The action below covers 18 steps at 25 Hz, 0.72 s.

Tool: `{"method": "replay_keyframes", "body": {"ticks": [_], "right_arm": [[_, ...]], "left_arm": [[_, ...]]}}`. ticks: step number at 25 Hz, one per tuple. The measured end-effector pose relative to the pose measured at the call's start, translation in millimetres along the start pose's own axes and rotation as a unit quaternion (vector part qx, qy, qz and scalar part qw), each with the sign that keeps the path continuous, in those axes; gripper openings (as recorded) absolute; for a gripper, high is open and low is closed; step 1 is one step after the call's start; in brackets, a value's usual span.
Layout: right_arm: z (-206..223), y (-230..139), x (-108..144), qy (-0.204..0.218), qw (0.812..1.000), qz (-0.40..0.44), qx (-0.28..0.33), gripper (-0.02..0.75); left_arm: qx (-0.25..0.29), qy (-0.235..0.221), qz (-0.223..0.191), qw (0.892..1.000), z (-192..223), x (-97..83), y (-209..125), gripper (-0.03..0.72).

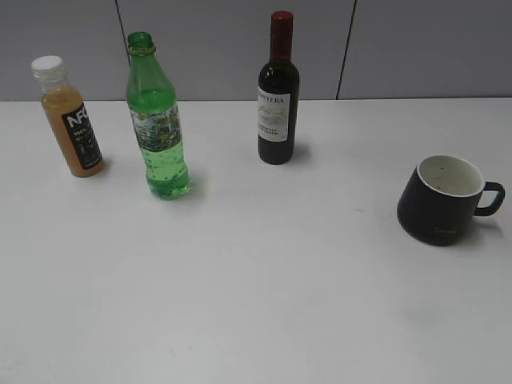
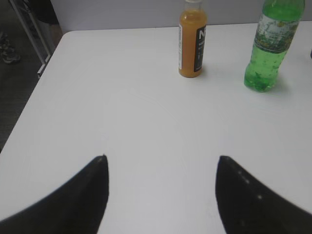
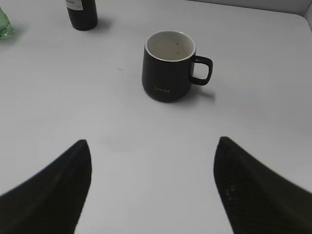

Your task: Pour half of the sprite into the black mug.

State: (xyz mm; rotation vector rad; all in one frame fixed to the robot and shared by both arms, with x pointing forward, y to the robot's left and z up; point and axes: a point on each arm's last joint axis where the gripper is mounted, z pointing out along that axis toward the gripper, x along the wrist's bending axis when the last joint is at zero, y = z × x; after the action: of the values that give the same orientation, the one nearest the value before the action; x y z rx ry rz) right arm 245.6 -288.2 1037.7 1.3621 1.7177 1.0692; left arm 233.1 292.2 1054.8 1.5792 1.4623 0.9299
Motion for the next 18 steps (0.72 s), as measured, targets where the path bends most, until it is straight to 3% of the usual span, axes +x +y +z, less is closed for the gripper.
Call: {"method": "replay_keyframes", "body": {"ticks": [15,18], "right_arm": [[-0.3,0.8,-0.1,0.000,1.000,0.000,-0.003,0.592],[-3.6,9.0,-0.8,-0.006,0.999,-0.001,-0.039,0.592]], "left_arm": [[0.000,0.000,0.000,1.000,0.0,0.0,0.0,0.521],[0.000,0.000,0.000,1.000,0.0,0.0,0.0,0.521]]}}
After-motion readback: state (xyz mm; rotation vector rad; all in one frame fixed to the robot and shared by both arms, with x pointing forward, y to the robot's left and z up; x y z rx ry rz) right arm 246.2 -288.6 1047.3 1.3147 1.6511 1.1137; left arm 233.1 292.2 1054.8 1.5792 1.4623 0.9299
